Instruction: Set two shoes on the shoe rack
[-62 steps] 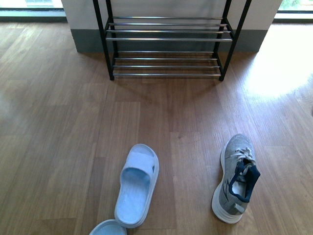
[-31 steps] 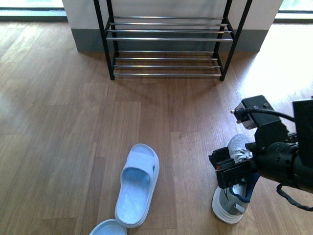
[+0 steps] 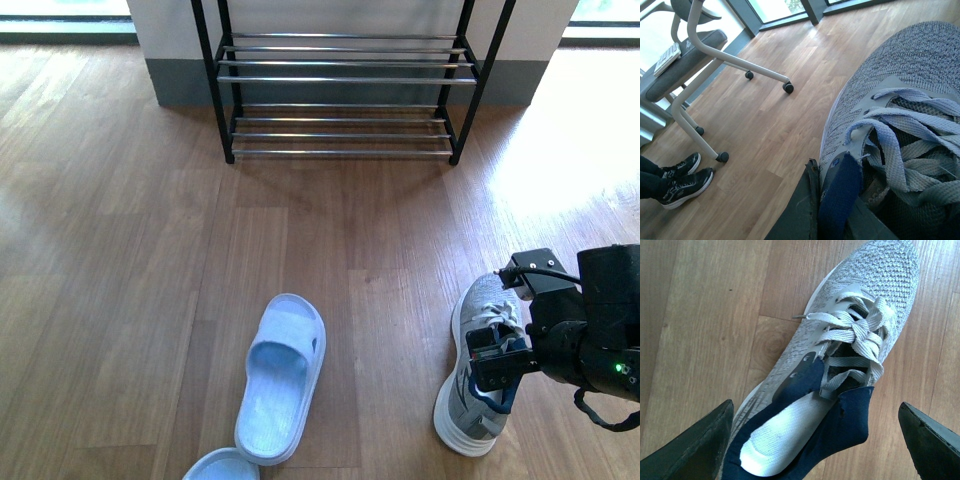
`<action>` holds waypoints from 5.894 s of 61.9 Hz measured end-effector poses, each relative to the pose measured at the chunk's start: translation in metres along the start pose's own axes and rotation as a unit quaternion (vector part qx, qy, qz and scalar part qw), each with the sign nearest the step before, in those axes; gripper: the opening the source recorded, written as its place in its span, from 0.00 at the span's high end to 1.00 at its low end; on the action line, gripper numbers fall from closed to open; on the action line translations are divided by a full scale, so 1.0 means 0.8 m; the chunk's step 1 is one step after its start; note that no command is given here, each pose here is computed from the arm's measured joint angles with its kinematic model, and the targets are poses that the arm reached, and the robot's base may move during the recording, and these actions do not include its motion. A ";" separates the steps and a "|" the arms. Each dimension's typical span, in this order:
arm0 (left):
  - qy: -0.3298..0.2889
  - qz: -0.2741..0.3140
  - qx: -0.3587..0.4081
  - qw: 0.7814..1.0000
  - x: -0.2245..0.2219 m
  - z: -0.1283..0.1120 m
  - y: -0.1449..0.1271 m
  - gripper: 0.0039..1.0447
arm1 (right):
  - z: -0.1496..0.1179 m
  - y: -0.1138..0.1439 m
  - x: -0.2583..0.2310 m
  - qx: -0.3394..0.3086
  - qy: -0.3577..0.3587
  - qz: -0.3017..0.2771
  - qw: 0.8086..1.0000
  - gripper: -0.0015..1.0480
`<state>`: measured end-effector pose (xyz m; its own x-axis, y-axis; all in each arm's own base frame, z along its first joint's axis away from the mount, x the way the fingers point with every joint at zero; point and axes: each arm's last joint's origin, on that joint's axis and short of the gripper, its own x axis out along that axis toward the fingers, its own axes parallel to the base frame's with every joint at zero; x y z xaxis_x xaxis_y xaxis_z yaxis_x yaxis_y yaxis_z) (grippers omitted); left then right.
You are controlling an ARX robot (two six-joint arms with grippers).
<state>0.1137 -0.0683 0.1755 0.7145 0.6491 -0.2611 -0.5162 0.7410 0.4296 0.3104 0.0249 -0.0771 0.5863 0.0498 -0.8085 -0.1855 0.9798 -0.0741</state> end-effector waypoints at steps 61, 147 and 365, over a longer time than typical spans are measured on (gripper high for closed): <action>0.000 0.000 0.000 1.000 0.000 0.000 0.000 0.99 | -0.032 -0.050 0.039 -0.017 0.047 -0.058 0.997 0.09; 0.000 0.000 0.000 1.000 0.000 0.000 0.000 0.99 | 0.062 -0.028 -0.188 -0.026 -0.123 0.058 0.990 0.99; -0.001 -0.001 -0.003 1.000 0.000 0.000 0.000 0.99 | 0.039 -0.039 -0.423 -0.102 -0.395 0.086 0.909 0.99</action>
<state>0.1134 -0.0683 0.1760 0.7162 0.6476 -0.2601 -0.5177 0.7429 0.4244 0.1423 -0.0162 0.2167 0.9027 0.4021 -0.1528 -0.4240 0.8916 -0.1587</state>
